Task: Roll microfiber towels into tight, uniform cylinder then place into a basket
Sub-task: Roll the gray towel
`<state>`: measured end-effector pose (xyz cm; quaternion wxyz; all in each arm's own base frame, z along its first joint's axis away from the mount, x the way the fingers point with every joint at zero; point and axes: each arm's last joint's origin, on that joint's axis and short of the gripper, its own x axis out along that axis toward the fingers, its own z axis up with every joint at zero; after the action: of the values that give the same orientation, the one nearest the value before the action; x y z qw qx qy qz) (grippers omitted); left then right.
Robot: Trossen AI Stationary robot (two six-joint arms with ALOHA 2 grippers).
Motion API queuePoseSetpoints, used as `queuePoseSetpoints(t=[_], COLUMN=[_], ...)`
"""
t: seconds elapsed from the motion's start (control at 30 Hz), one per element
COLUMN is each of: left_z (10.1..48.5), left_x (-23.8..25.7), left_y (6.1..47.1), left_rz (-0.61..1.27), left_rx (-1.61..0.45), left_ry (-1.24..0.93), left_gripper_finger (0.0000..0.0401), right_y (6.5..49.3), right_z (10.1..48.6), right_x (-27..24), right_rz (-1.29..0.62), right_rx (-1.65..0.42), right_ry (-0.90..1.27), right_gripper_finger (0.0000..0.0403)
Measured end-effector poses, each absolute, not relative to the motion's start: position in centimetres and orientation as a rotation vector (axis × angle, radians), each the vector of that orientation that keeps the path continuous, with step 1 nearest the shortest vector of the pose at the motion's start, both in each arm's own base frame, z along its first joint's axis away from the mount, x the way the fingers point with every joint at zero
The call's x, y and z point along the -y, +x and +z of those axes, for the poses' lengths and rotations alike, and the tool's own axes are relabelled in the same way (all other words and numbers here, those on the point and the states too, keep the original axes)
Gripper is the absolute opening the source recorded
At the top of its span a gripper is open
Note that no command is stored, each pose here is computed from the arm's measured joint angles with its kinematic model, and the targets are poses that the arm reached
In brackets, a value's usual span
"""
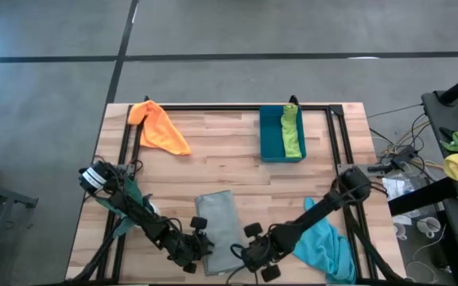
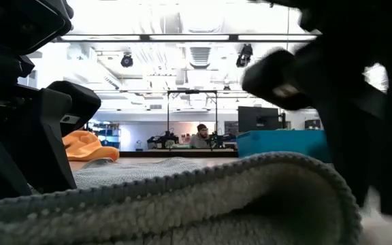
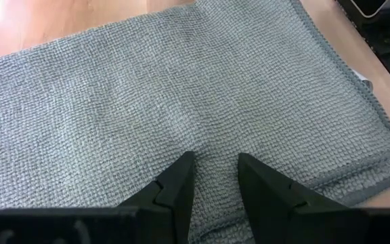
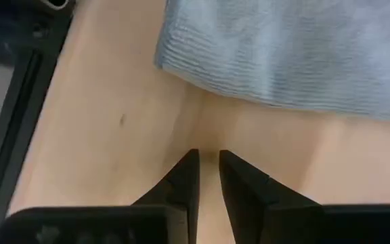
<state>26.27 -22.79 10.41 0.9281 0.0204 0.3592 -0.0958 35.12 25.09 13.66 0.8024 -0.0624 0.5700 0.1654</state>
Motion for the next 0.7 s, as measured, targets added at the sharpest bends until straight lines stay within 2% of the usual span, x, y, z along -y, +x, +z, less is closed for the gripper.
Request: queuePoseSetpoints(t=[0.33, 0.53, 0.7], left_z=[10.5, 10.5, 10.5], left_x=[22.6, 22.5, 22.5], left_y=[26.4, 26.4, 26.4], left_rz=[-0.192, -0.195, -0.198], left_rx=[-0.737, -0.740, -0.743], left_ry=[0.042, 0.045, 0.048], left_gripper_finger=[0.0102, 0.0102, 0.0102], right_y=[37.7, 38.4, 38.7], right_z=[11.4, 11.3, 12.6], right_x=[-26.9, -27.1, -26.9], right_rz=[0.330, 0.105, 0.006], right_rx=[-1.025, -0.951, -0.860], right_ry=[0.217, 0.527, 0.536], right_gripper_finger=[0.0052, 0.0051, 0.0051])
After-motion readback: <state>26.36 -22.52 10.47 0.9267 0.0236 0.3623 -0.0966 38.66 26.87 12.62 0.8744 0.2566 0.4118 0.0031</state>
